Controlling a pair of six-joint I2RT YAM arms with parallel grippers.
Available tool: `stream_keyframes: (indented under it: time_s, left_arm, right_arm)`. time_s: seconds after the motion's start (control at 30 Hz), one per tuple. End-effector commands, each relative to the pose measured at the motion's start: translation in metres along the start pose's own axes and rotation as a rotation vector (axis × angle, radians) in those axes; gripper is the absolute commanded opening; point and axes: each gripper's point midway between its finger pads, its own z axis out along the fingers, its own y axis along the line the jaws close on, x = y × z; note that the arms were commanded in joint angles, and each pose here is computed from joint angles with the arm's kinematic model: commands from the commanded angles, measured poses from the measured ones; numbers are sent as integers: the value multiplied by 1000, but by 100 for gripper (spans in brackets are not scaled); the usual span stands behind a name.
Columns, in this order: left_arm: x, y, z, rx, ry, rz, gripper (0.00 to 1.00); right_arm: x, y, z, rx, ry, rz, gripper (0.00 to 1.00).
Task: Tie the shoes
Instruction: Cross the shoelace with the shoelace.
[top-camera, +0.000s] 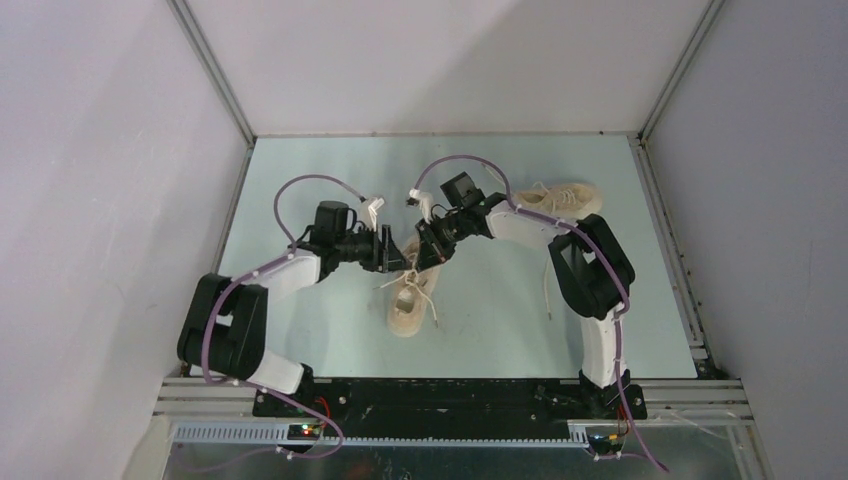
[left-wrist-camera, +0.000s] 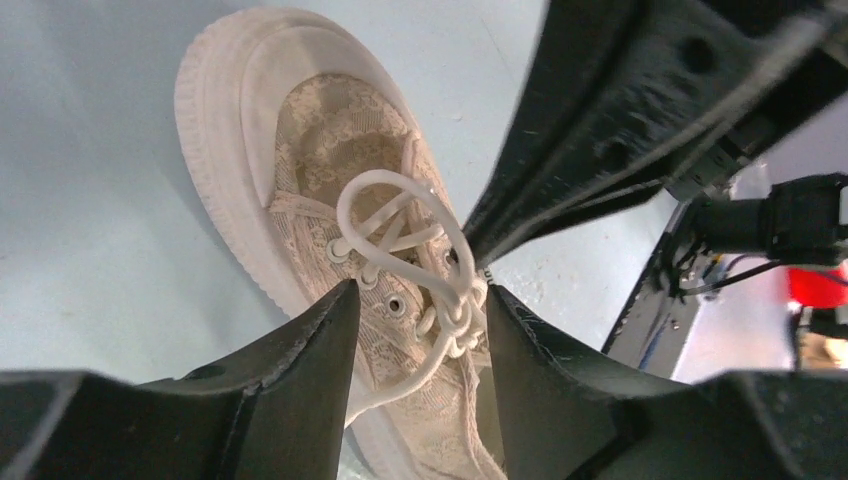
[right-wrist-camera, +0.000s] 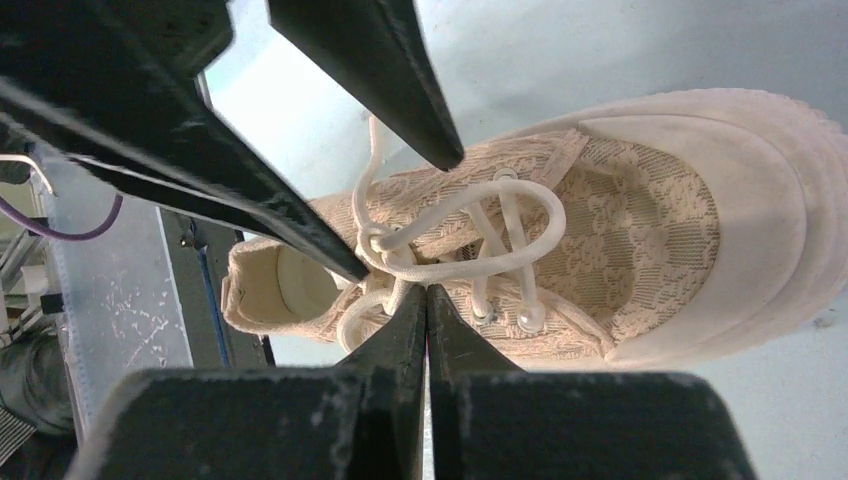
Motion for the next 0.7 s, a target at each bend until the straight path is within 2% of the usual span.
stream_keyframes:
  time_s: [0.0,0.2,0.33,0.43,0.47,0.57,0.67]
  left_arm:
    - [-27,-9,9,58,-40,-102,56]
    - [-29,2,25,54,2,-177,55]
    - [-30,2,30,74,20,-191,48]
    - [-29,-1,33,102,38,-200,39]
    - [-27,-1,33,112,46,-198,32]
    - [-26,-2,31,116,52,-182,21]
    - [-26,-4,27,123,46,-158,4]
  right_arm:
    - [-15,12,-15,32,-41,-59,0]
    - [-11,18,-16,18,-32,-71,0]
    - [-8,18,-13,12,-23,-69,0]
    - [-6,18,-11,11,-17,-64,0]
    - [-5,18,-11,11,-17,-65,0]
    - [-6,17,-12,15,-17,-65,0]
    - [-5,16,-13,25,-16,-66,0]
